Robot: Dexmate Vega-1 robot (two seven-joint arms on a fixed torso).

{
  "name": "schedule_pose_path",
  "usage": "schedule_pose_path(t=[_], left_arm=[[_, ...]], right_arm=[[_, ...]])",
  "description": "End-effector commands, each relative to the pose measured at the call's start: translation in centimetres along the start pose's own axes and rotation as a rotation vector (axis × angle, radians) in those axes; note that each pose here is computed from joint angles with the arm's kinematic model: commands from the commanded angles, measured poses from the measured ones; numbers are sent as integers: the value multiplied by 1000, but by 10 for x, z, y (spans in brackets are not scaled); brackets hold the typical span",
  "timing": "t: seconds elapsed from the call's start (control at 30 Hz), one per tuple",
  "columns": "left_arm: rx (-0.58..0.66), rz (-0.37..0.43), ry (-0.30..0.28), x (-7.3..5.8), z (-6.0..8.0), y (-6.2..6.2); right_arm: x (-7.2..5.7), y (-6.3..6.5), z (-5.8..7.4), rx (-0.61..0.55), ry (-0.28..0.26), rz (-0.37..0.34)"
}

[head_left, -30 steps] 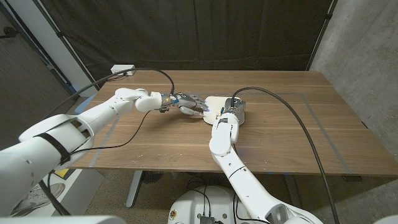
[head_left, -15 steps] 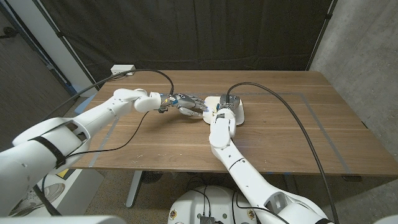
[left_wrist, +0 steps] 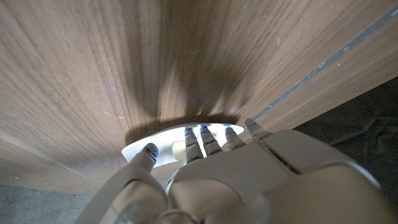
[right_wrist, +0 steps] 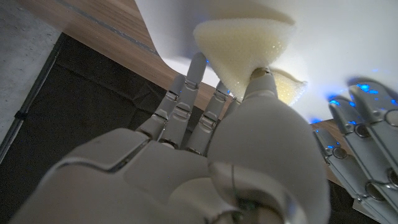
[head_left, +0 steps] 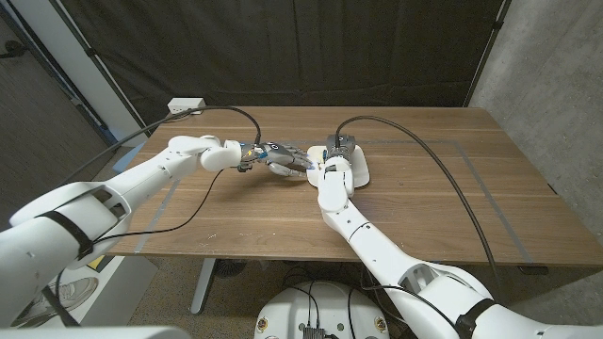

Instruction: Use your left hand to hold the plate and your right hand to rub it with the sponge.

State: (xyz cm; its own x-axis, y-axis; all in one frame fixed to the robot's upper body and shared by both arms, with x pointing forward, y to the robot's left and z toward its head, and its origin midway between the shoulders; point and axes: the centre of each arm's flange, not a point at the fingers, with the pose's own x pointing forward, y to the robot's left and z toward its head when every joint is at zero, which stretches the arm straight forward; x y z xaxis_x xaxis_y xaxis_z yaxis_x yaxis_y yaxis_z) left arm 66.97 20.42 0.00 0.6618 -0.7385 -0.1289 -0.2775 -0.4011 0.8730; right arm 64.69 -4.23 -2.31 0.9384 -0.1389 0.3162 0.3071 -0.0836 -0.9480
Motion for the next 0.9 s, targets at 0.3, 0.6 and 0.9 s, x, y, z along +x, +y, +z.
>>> schedule_pose_path(t=[0.3, 0.6, 0.9], left_arm=[[5, 9, 11, 3, 0, 5], [10, 10, 11, 4, 0, 6], [19, 11, 14, 2, -2, 7]], right_arm=[[-30, 22, -18, -21, 66, 51], [-63, 33, -23, -10, 87, 106], [-81, 34, -34, 5, 138, 114]])
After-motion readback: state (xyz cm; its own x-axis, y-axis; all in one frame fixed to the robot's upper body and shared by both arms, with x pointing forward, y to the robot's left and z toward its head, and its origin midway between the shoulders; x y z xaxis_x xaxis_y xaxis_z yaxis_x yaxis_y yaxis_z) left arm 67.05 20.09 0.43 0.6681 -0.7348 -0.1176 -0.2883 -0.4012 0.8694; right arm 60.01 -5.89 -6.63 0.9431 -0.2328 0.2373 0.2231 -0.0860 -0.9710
